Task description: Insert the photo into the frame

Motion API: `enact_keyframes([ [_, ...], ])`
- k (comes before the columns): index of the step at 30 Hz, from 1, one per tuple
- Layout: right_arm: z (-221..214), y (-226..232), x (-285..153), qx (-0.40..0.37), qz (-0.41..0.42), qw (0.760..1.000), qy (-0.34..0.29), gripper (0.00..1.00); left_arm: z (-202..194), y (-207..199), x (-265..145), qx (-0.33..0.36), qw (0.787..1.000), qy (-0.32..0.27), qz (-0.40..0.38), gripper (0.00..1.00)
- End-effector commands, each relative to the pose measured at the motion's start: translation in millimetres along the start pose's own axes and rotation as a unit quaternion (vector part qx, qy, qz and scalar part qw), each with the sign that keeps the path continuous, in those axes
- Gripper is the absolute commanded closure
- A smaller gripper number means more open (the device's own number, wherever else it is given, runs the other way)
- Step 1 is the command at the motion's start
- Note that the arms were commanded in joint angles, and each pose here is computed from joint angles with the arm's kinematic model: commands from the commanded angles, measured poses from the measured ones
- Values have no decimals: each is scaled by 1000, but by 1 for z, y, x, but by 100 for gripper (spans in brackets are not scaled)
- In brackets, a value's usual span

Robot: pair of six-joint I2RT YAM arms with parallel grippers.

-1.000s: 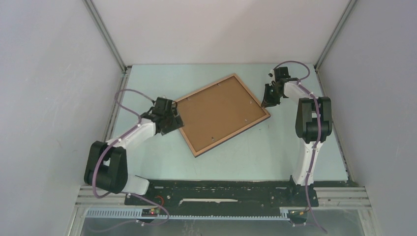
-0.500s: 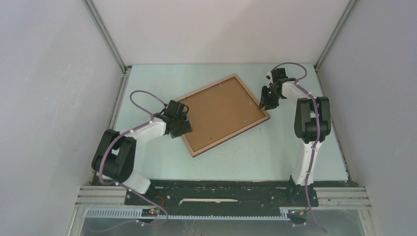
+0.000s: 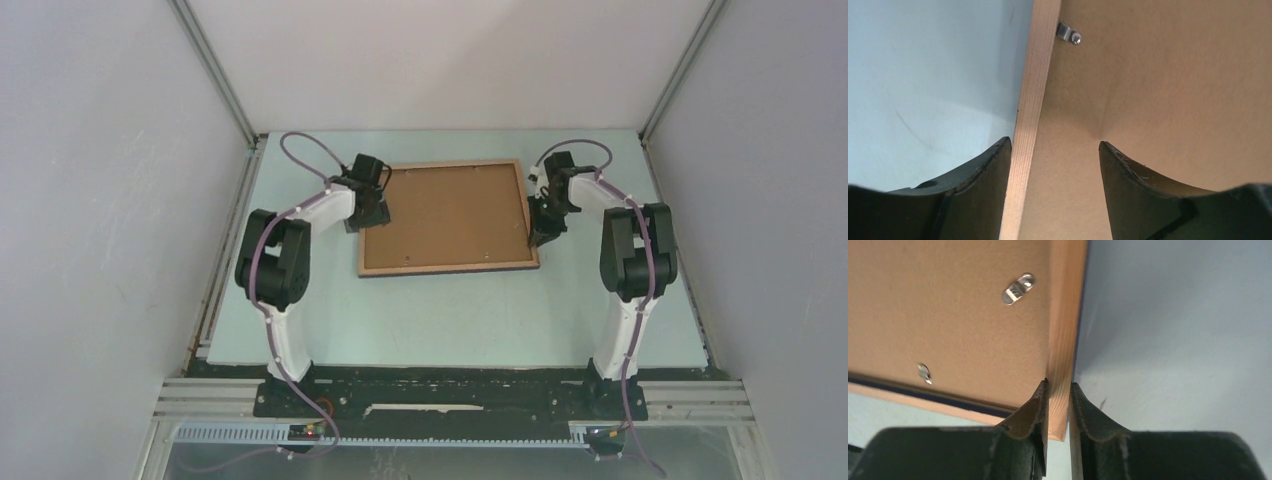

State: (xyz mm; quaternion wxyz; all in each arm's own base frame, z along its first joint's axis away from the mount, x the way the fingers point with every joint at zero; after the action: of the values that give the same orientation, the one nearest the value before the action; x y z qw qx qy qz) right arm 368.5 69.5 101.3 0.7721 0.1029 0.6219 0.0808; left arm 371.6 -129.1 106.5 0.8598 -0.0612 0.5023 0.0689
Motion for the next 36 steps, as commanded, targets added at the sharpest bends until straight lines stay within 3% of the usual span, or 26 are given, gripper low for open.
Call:
enact_keyframes([
  [1,-55,43,-10,-85,50,989,112,76,67,-20,-15,13,996,-74,-36,32],
  [5,-62,50,-35,-110,54,990,71,60,82,2,-31,6,994,-106,-19,12],
  [7,-59,48,-48,-100,57,992,46,51,84,15,-46,9,992,-124,-1,8],
  [11,-48,42,-61,-85,47,995,-7,27,66,35,-76,7,990,-143,13,6],
  [15,-22,26,-44,-68,16,996,-58,21,24,42,-101,-56,988,-136,-47,9],
  [19,3,12,-12,-8,-85,995,-59,21,-31,51,-100,-158,981,-98,-58,20],
  [22,25,19,-4,44,-70,996,-38,27,-65,45,-89,-200,976,-77,-49,21],
  [30,35,47,8,38,-67,995,-58,28,-101,23,-66,-271,960,-15,-69,20],
  [36,29,41,13,39,-59,997,-34,52,-91,18,-55,-276,959,-22,-62,25],
])
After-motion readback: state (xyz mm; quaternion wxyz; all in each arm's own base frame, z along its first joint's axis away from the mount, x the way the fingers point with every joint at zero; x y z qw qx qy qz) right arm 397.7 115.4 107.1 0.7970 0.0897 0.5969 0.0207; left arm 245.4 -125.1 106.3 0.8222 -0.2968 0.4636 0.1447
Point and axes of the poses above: each gripper's point midway between its finger pads, its own x axis out along the fingers, its own y axis along the line the jaws close on, z = x × y, the point moved 8 cm from there along -x, back along the fingers, and after that the axes turned 6 degrees about x, right-handed, at the moved point
